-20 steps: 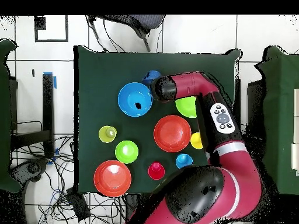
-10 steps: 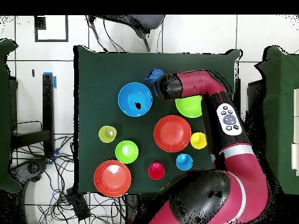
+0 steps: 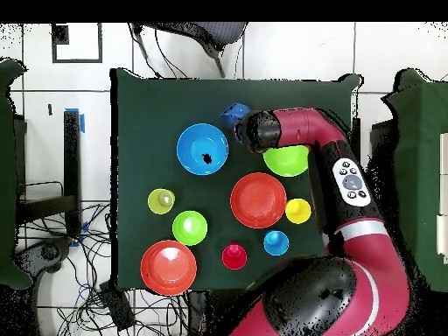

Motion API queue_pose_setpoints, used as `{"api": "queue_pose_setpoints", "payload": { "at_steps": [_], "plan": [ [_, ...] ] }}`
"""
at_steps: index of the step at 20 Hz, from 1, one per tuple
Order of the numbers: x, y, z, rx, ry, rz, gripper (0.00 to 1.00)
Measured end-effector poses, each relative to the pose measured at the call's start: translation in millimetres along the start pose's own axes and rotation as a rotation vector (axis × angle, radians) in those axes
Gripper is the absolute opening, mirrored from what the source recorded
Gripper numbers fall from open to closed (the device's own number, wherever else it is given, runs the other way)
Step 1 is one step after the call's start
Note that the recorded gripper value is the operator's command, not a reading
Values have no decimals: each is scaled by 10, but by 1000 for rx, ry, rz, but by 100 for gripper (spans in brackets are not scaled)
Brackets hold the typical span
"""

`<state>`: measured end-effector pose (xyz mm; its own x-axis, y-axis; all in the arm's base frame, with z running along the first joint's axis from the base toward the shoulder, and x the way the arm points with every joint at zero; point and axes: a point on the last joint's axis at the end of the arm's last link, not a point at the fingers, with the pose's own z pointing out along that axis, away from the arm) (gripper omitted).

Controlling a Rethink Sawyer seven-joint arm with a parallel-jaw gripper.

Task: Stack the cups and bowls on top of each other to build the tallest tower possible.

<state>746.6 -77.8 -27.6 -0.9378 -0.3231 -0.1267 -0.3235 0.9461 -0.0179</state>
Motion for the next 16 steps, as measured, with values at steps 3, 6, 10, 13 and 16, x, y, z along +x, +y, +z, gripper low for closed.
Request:
{"api": "queue_pose_setpoints", "payload": {
  "at_steps": [3, 6, 10, 13, 16],
  "plan": [
    [124, -30, -87, -73, 65, 57, 0],
    [393, -79, -340, -221, 201, 134, 0],
    [614, -134, -558, -318, 287, 146, 0],
    [740, -165, -740, -384, 333, 116, 0],
    [739, -144, -795, -405, 334, 90, 0]
  ]
}}
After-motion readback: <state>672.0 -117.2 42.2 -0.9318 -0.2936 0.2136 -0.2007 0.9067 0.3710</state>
